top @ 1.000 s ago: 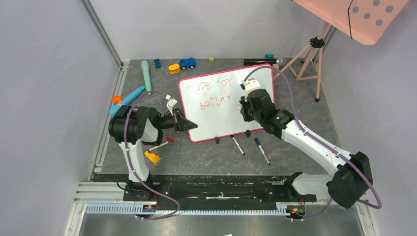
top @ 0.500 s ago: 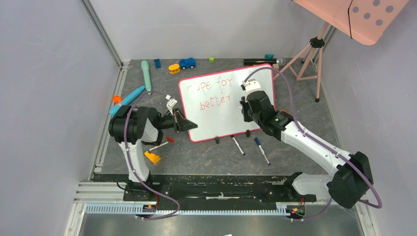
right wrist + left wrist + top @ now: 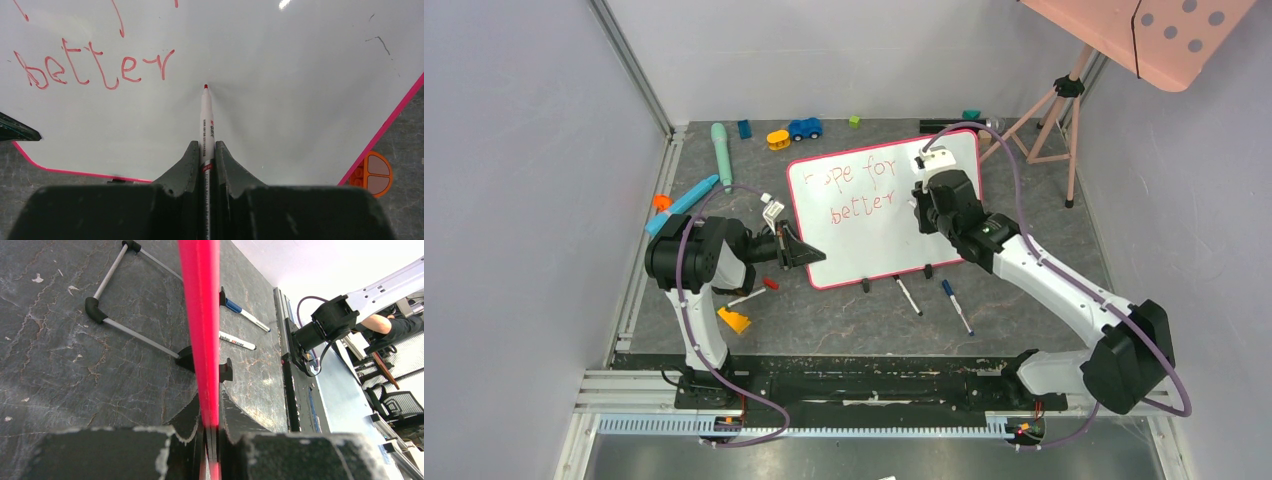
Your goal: Write a sentence on the whiteboard
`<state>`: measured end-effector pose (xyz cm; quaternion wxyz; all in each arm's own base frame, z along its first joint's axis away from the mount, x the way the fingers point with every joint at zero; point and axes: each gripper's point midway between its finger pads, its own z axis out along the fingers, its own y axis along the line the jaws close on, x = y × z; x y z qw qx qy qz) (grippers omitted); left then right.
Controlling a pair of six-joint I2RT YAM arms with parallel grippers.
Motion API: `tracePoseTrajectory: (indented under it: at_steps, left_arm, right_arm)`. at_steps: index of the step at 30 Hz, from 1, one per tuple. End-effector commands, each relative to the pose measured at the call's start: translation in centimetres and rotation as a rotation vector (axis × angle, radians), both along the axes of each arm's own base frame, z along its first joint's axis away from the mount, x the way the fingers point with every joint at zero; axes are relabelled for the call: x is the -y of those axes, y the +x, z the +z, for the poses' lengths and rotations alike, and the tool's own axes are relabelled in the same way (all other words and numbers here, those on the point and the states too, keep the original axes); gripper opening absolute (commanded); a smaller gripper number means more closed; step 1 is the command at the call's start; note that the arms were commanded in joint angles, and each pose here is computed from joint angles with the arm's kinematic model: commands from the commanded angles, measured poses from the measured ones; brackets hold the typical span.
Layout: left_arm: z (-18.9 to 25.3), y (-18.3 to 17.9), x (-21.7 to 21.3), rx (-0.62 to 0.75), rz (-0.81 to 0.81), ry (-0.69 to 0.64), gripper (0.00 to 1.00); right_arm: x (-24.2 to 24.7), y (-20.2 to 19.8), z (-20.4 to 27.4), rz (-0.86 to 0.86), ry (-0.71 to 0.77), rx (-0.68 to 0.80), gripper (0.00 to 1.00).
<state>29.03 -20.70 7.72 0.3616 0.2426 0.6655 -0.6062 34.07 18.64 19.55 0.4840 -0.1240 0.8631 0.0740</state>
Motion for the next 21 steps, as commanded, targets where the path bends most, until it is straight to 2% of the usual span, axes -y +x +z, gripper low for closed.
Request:
tracePoseTrajectory:
  at_steps: [1, 21]
  left_arm:
    - [0.2, -0.7, 0.6, 0.195, -0.076, 0.014, 0.02]
    - [0.2, -0.7, 0.6, 0.196, -0.075, 0.015, 0.02]
  right_arm:
    - [-0.4, 1.4, 2.6, 0.001, 0.035, 0.061, 0.0]
    - [0.0, 2.7, 1.7, -0.002, 0.004, 0.05, 0.0]
